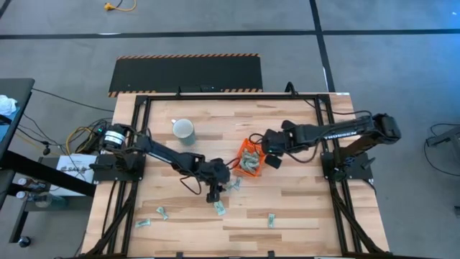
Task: Pick and place Stevia / Truvia into bins
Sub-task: Put the stevia packet into the basket
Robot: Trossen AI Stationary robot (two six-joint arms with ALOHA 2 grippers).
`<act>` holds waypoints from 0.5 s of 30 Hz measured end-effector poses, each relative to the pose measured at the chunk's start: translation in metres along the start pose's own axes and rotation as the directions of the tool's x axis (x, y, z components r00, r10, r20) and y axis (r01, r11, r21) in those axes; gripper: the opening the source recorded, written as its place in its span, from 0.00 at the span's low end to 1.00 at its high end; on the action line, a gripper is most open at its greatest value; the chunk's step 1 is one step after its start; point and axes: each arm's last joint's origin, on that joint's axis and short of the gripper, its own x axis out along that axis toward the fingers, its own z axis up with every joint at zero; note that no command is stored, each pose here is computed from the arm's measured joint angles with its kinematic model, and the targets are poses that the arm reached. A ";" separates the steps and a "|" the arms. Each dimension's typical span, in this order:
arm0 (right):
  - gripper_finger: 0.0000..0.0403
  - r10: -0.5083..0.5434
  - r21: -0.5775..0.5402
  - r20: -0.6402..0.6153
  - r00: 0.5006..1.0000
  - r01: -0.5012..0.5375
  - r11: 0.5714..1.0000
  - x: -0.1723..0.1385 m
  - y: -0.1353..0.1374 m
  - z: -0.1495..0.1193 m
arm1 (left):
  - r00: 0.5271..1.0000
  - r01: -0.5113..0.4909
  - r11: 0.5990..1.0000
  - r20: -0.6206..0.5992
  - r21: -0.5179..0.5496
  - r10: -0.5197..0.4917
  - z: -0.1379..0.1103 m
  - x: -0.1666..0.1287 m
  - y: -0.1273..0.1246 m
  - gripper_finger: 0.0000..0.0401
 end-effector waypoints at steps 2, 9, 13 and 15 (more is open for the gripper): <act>0.22 -0.025 0.012 0.006 1.000 0.025 1.000 -0.007 0.001 -0.006 | 0.999 -0.037 0.999 0.009 0.016 0.037 0.003 0.001 -0.005 0.33; 0.22 -0.119 0.079 0.057 0.991 0.114 0.990 -0.031 0.007 -0.026 | 0.991 -0.130 0.985 -0.002 0.112 0.131 0.003 0.008 -0.025 0.33; 0.22 -0.144 0.122 0.094 0.985 0.132 0.984 -0.042 0.014 -0.037 | 0.987 -0.156 0.976 -0.004 0.155 0.159 0.002 0.013 -0.029 0.33; 0.22 -0.156 0.151 0.120 0.980 0.137 0.979 -0.047 0.018 -0.041 | 0.985 -0.174 0.973 0.019 0.153 0.174 0.005 0.017 -0.029 0.33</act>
